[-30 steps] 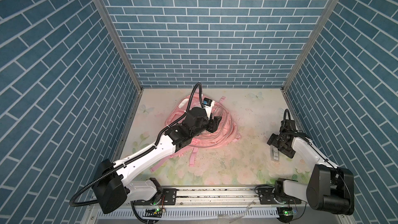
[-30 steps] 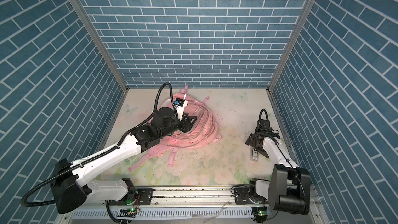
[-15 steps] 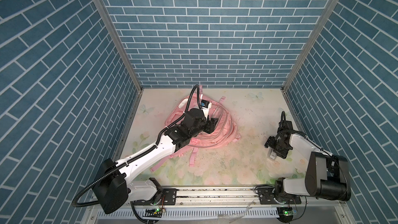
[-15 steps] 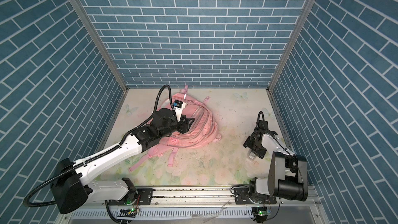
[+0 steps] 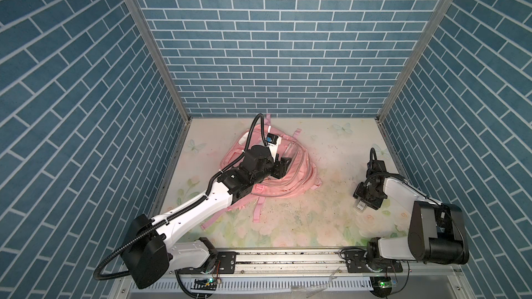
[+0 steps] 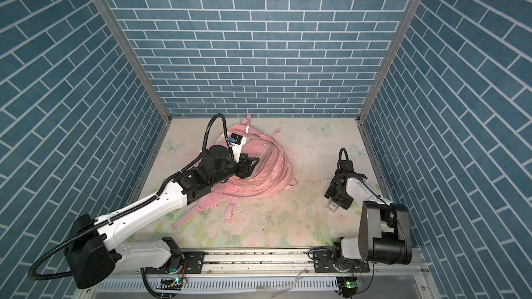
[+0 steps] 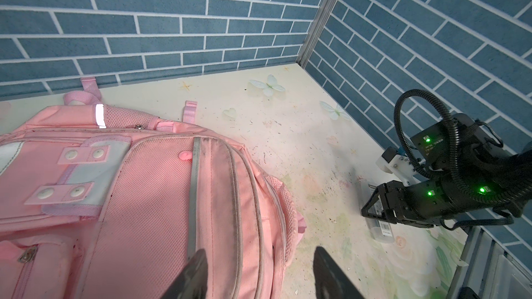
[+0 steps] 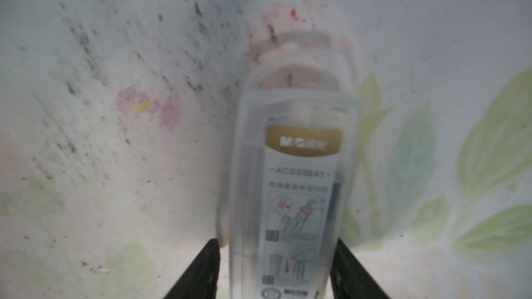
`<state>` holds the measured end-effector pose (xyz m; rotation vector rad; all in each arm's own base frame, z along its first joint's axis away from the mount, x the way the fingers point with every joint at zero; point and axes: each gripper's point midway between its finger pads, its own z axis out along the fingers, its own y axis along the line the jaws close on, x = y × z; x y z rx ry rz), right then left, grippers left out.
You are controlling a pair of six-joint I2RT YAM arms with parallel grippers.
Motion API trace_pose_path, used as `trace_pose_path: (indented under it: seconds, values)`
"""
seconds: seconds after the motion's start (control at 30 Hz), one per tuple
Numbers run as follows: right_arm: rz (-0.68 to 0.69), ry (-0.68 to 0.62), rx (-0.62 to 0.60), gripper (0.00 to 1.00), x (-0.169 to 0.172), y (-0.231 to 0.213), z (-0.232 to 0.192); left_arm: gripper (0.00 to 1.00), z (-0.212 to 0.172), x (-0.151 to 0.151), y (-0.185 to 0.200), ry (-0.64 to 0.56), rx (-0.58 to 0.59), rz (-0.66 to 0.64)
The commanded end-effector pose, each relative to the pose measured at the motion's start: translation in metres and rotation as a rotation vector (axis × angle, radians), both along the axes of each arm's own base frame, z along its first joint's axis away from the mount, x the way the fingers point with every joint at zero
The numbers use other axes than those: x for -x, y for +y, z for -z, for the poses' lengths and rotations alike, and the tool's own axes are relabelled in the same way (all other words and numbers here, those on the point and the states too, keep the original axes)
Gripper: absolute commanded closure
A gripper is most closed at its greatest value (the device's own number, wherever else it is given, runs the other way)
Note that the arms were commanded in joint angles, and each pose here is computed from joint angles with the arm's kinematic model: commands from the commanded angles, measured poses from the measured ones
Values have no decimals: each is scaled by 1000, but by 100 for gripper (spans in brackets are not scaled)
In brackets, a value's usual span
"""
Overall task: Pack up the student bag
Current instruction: 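Withdraw the right gripper and grasp the clear plastic pen box, then insert the clear pen box into the compartment beside the pencil case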
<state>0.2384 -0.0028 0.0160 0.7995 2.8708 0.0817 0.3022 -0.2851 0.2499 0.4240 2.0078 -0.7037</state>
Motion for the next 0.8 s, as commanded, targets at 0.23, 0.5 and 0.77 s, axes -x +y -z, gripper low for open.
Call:
trace_pose_path:
  seconds: [0.23, 0.5, 0.77]
  values:
    - [-76, -102, -179, 58, -17, 38, -24, 40, 13, -4, 17, 38, -102, -67]
    - [-142, -371, -415, 59, -61, 91, -95, 40, 50, -7, 19, 100, -289, -86]
    - [-216, -472, -462, 59, -90, 130, -120, 37, 81, -17, -12, 160, -395, -39]
